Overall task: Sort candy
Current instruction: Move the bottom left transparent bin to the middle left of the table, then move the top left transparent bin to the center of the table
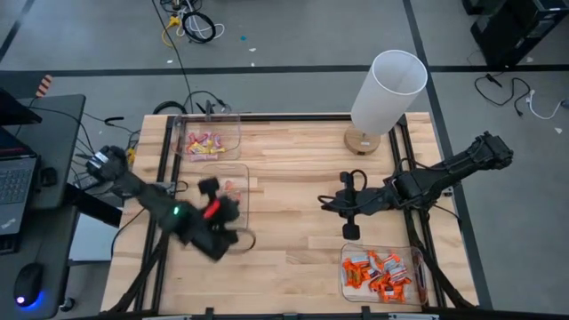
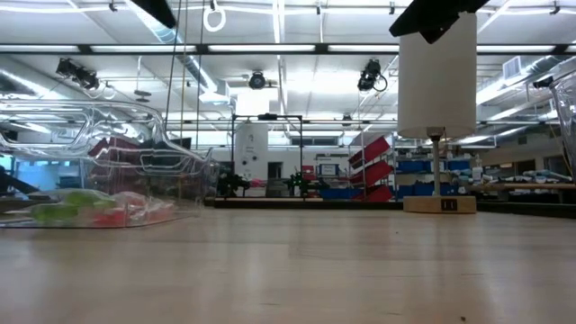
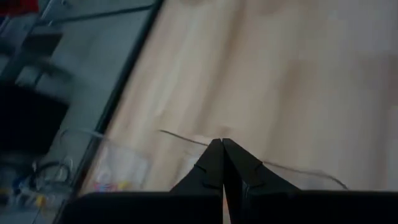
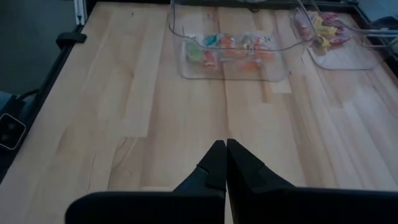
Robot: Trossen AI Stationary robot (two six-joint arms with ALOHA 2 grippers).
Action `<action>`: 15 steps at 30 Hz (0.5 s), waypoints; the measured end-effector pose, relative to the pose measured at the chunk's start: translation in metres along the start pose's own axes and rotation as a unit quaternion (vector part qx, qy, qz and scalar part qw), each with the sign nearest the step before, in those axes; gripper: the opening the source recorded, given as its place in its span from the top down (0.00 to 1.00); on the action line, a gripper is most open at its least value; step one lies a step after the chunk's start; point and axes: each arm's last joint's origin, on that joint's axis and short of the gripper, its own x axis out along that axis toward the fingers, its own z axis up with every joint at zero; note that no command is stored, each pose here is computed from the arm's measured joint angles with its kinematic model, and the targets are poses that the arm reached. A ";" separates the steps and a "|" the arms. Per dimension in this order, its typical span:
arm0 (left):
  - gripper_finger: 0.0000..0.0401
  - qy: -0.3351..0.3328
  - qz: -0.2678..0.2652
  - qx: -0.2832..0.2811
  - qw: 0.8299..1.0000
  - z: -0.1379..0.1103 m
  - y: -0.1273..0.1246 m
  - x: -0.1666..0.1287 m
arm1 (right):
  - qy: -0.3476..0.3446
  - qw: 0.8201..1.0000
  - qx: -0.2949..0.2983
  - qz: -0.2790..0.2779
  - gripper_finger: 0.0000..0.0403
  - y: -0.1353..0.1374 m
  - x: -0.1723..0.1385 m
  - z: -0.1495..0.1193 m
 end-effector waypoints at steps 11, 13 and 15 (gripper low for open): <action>1.00 0.087 0.050 -0.117 0.988 0.027 0.114 0.050 | 0.011 1.000 -0.002 -0.002 1.00 0.000 0.000 -0.002; 1.00 0.092 0.066 -0.121 0.986 0.030 0.129 0.061 | 0.011 1.000 -0.004 -0.002 1.00 0.000 0.000 -0.002; 1.00 0.095 0.066 -0.122 0.986 0.033 0.142 0.071 | 0.012 1.000 -0.004 -0.002 1.00 0.000 0.000 -0.002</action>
